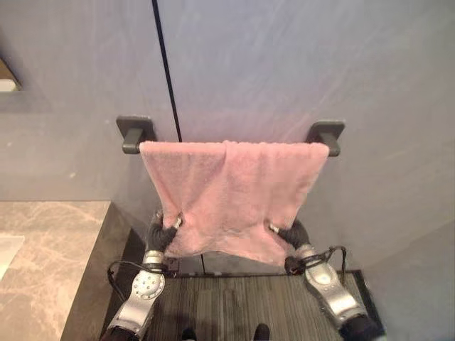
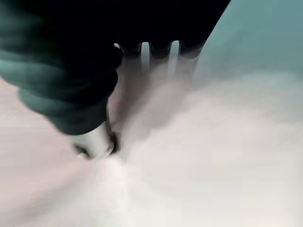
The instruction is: Put brush and paste in cup on sink, flatten towel.
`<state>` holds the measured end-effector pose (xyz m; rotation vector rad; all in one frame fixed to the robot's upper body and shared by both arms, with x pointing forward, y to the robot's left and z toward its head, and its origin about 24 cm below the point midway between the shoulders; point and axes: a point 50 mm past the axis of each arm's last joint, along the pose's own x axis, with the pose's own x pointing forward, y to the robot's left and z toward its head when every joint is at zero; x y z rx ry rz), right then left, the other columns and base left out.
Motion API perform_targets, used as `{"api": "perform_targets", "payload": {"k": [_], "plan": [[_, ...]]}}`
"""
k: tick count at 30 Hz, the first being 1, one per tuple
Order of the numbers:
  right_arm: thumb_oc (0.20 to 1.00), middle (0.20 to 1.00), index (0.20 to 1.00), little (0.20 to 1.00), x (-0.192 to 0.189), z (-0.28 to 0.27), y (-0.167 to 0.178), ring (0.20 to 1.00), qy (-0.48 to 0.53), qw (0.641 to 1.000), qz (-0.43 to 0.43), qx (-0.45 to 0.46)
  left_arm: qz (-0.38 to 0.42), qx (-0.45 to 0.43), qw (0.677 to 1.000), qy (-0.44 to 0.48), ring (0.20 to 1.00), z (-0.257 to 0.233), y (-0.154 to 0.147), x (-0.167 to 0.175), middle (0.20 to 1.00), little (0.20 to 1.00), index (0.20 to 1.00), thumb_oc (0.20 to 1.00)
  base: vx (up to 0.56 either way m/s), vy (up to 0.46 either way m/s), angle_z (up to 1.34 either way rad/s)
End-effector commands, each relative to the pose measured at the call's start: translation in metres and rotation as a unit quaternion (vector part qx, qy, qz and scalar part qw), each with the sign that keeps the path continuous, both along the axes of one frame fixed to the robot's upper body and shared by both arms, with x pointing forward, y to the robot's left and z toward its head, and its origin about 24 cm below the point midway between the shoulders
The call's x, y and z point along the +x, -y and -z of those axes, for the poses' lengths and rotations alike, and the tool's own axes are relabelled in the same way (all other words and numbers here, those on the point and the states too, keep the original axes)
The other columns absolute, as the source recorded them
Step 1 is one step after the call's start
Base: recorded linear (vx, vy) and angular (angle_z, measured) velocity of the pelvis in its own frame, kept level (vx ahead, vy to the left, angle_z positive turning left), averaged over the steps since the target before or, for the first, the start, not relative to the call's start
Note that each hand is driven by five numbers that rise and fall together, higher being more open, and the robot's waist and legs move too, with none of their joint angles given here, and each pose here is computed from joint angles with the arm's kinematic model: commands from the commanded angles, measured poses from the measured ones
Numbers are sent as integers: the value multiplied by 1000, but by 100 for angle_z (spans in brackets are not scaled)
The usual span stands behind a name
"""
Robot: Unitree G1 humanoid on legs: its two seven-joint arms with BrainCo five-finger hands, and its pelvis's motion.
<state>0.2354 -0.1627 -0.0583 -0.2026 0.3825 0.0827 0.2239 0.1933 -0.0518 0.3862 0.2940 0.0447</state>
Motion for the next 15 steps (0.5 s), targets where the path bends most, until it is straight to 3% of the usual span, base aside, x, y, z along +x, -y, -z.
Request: {"api": "perform_targets", "payload": {"k": [1, 2, 8, 15], "plan": [[1000, 1000, 1000, 1000, 14, -6, -11, 1000, 0, 997, 14, 70, -1, 34, 987, -154, 1000, 46, -10, -33, 1000, 1000, 1000, 1000, -5, 19, -13], [1000, 1000, 1000, 1000, 15, -6, -11, 1000, 0, 997, 13, 70, -1, 34, 988, -153, 1000, 46, -10, -33, 1000, 1000, 1000, 1000, 3, 20, -21], [1000, 1000, 1000, 1000, -17, 49, 11, 1000, -149, 988, 23, -25, -70, 66, 933, -347, 1000, 98, -28, -88, 1000, 1000, 1000, 1000, 12, 5, -7], [1000, 1000, 1000, 1000, -71, 84, 40, 1000, -270, 957, 87, -56, -143, 15, 891, -430, 1000, 112, -38, -136, 1000, 1000, 1000, 1000, 49, 2, -3]]}}
